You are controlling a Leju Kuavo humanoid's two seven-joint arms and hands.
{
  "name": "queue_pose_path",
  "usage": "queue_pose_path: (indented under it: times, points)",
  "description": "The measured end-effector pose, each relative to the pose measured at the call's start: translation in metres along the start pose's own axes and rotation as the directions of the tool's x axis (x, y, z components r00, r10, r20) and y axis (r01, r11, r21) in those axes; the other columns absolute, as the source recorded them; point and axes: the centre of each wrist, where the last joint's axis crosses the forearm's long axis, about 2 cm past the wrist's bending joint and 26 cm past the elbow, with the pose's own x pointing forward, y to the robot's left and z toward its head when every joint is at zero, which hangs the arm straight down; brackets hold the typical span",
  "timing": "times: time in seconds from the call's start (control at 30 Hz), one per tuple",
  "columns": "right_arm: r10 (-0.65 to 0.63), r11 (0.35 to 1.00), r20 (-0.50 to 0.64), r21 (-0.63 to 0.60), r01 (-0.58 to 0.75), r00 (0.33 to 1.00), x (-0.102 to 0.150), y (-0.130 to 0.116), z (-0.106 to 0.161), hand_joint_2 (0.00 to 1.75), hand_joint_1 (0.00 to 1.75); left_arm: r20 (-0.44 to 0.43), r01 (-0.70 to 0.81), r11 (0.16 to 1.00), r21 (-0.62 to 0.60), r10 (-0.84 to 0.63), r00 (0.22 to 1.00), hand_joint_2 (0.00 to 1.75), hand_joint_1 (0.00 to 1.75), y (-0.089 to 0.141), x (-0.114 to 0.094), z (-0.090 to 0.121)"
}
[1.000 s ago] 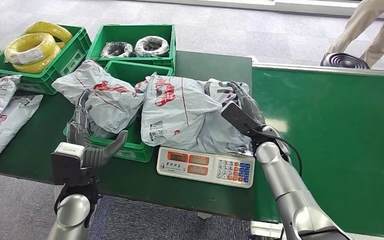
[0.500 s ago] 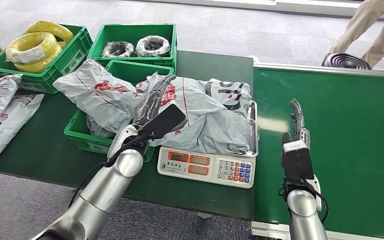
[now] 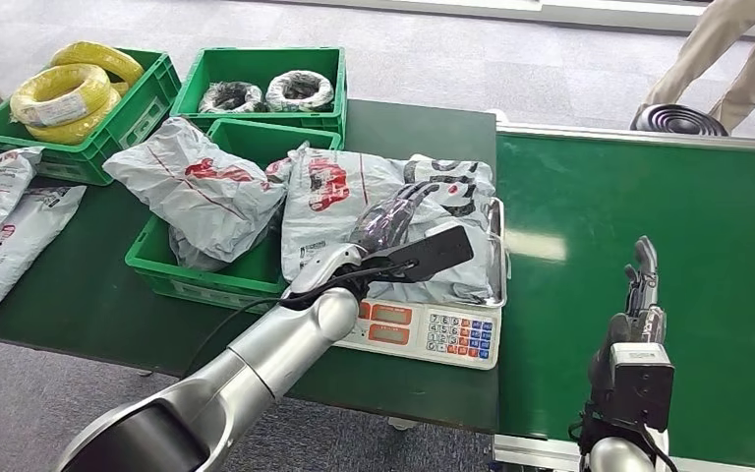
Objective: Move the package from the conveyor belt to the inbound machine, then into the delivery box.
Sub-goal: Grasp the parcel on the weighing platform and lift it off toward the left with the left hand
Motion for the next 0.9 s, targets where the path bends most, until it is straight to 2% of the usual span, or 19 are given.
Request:
queue_pose_path:
  times: [0.03, 0.1, 0.13, 0.17, 0.27, 0.37, 0.6, 0.77, 0.9]
  points:
    - [0.004, 1.0, 0.003, -0.003, -0.004, 1.0, 0.001, -0.001, 0.001, 0.0, 0.0, -0.006, 0.005, 1.0, -0.019, -0.005, 1.0, 1.75, 0.47, -0.001, 0.001, -0.001]
    - [0.012, 1.0, 0.011, -0.014, -0.011, 1.0, 0.003, -0.002, 0.002, 0.0, 0.0, -0.033, 0.023, 0.996, -0.081, -0.026, 0.999, 1.75, 1.33, -0.005, 0.005, -0.002]
    - [0.014, 1.0, 0.016, -0.022, -0.014, 1.0, 0.005, -0.004, 0.002, 0.0, 0.0, -0.055, 0.038, 0.992, -0.122, -0.045, 0.997, 1.75, 1.66, -0.008, 0.008, -0.002]
    - [0.015, 0.999, 0.019, -0.032, -0.015, 1.0, 0.007, -0.005, 0.003, 0.0, 0.0, -0.078, 0.056, 0.985, -0.166, -0.07, 0.994, 1.75, 1.73, -0.012, 0.01, -0.002]
    - [0.02, 0.998, 0.023, -0.056, -0.019, 1.0, 0.012, -0.008, 0.008, 0.0, 0.0, -0.129, 0.12, 0.952, -0.282, -0.161, 0.978, 1.75, 1.75, -0.024, 0.016, -0.002]
    - [0.023, 0.997, 0.024, -0.068, -0.021, 0.999, 0.016, -0.008, 0.013, 0.0, 0.0, -0.143, 0.184, 0.919, -0.349, -0.246, 0.959, 1.75, 1.75, -0.031, 0.015, -0.001]
    - [0.027, 0.997, 0.023, -0.076, -0.025, 0.999, 0.018, -0.006, 0.014, 0.0, 0.0, -0.166, 0.297, 0.875, -0.383, -0.381, 0.91, 1.75, 1.75, -0.027, 0.004, -0.003]
    - [0.034, 0.996, 0.015, -0.08, -0.032, 0.999, 0.02, -0.005, 0.016, 0.0, 0.0, -0.2, 0.454, 0.842, -0.293, -0.518, 0.831, 1.75, 1.75, -0.02, -0.006, -0.004]
    - [0.035, 0.996, 0.001, -0.084, -0.035, 0.999, 0.021, -0.005, 0.02, 0.0, 0.0, -0.168, 0.476, 0.878, -0.04, -0.476, 0.864, 1.75, 1.75, -0.004, -0.009, -0.007]
